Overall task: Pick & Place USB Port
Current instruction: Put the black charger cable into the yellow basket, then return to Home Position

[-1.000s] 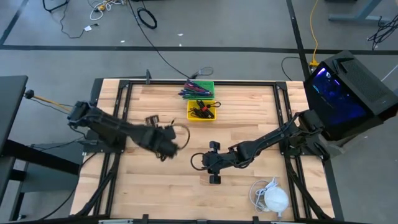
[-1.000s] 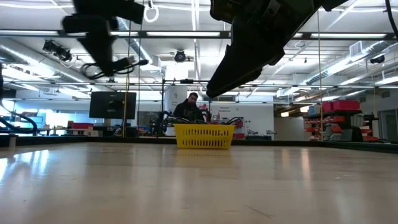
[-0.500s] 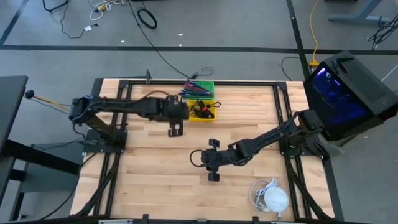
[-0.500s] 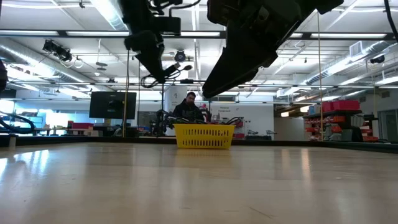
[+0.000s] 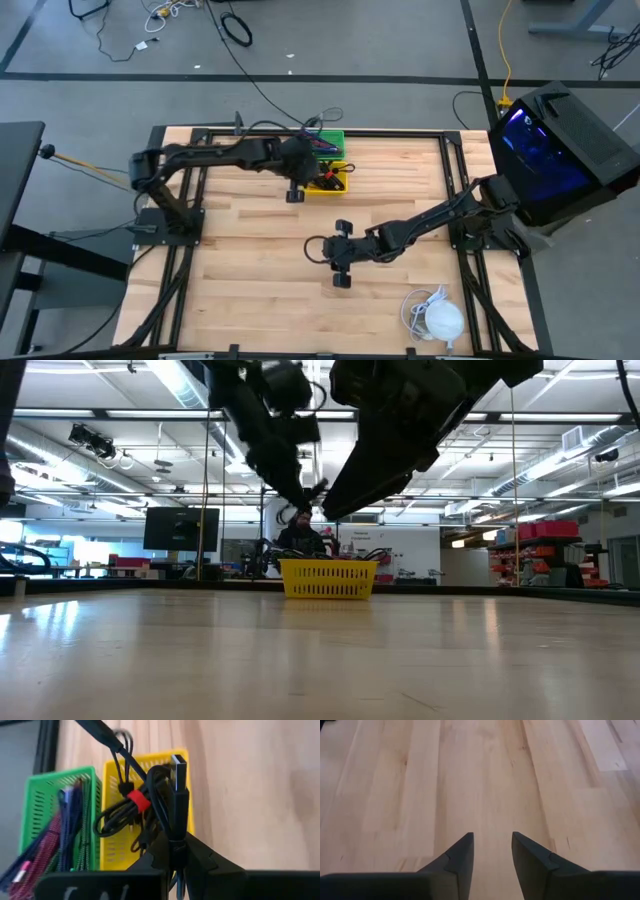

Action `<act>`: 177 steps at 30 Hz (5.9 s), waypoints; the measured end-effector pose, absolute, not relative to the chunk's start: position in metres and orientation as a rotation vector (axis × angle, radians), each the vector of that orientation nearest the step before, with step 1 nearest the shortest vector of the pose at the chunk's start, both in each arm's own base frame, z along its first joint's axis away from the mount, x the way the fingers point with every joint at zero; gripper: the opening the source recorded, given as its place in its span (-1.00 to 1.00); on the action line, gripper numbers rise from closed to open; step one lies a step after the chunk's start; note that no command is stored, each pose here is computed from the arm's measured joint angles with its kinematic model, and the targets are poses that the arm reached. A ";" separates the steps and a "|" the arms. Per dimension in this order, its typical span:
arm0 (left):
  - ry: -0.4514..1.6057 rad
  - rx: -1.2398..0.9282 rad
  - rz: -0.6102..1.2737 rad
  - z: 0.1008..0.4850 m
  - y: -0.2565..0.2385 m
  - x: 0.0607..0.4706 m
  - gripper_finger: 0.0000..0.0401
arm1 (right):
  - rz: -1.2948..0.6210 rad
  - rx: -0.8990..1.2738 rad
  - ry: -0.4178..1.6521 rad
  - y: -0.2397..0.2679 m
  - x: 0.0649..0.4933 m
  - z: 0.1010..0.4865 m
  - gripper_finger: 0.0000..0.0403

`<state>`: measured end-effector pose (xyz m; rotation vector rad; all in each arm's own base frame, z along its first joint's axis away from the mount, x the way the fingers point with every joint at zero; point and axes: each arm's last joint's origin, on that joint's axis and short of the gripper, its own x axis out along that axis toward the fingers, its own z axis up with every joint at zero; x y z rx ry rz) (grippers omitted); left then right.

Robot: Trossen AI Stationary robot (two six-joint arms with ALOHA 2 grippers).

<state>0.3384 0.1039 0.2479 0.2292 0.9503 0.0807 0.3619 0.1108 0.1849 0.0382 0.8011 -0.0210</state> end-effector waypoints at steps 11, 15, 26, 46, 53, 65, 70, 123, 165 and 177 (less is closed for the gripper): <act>1.017 0.220 0.058 0.204 0.119 0.357 -0.86 | -0.020 0.037 0.805 0.111 0.362 0.185 -0.33; 1.009 0.214 0.058 0.205 0.119 0.357 -0.86 | -0.021 0.037 0.806 0.111 0.362 0.185 -0.33; 0.961 0.207 0.051 0.210 0.117 0.361 -0.86 | -0.023 0.038 0.804 0.110 0.362 0.185 -0.33; 0.934 0.169 0.034 0.203 0.118 0.367 -0.82 | -0.023 0.035 0.805 0.110 0.362 0.185 -0.33; 0.972 0.157 0.051 0.190 0.122 0.369 -0.73 | -0.023 0.034 0.808 0.110 0.362 0.184 -0.33; 0.972 0.150 0.093 0.191 0.123 0.370 -0.42 | -0.021 0.031 0.808 0.110 0.362 0.184 -0.33; 0.966 0.171 0.129 0.201 0.123 0.370 -0.42 | -0.021 0.031 0.808 0.110 0.362 0.184 -0.33; 0.121 -0.111 0.342 0.293 0.020 0.043 -0.43 | -0.318 0.131 0.118 -0.044 0.165 0.207 -0.69; -0.065 -0.253 0.062 0.176 0.005 0.105 -0.96 | -0.258 0.241 0.141 -0.037 0.144 0.161 -0.69; 0.003 -0.148 -0.013 0.168 -0.012 0.105 -0.94 | -0.144 0.137 0.212 -0.027 0.145 0.156 -0.69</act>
